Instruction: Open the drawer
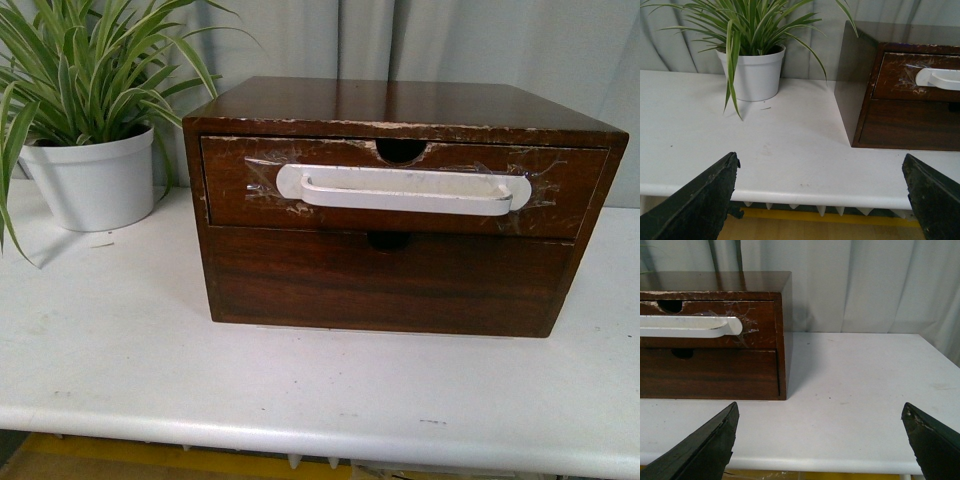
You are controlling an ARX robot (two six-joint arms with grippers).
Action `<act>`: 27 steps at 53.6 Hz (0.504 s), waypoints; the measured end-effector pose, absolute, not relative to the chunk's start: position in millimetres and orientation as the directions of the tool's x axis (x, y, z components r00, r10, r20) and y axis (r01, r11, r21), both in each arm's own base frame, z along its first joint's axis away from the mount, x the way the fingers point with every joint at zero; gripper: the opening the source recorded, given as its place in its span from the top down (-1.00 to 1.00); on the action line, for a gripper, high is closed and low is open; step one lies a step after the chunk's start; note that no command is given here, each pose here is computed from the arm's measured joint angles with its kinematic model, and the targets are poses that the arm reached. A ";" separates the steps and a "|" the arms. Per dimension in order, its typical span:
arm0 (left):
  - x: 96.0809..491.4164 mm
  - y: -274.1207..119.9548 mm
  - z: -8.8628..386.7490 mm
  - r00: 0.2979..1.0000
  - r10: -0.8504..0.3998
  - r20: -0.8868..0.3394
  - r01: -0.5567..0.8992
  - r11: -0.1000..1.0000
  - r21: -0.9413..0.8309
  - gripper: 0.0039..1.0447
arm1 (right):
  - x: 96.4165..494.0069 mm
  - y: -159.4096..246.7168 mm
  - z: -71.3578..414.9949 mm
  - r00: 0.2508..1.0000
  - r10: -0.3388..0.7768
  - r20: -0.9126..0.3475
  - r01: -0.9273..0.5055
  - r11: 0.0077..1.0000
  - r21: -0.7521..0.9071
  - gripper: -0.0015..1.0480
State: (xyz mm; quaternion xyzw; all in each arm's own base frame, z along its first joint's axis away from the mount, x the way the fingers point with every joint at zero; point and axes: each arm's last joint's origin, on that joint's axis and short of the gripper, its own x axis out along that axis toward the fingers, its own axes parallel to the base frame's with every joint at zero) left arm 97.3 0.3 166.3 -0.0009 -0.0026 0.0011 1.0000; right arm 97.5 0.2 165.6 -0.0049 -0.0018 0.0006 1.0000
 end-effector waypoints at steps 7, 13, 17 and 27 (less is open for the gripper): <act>97.3 0.3 166.3 1.000 0.002 0.005 -0.002 1.000 -0.002 -0.89 | 97.5 0.2 165.6 1.000 0.001 0.004 -0.001 1.000 -0.010 -0.83; 97.3 0.3 166.3 1.000 0.002 0.005 -0.002 1.000 -0.002 -0.89 | 97.5 0.2 165.6 1.000 0.001 0.004 -0.001 1.000 -0.010 -0.83; 97.5 0.3 166.1 1.000 0.005 -0.001 -0.005 1.000 -0.007 -0.89 | 97.5 0.2 165.6 1.000 0.001 0.004 -0.001 1.000 -0.010 -0.83; 102.3 -7.7 165.7 0.944 -0.035 -0.327 0.010 0.997 -0.077 -0.89 | 106.3 -0.8 172.3 0.978 -0.032 -0.207 0.028 0.999 -0.023 -0.83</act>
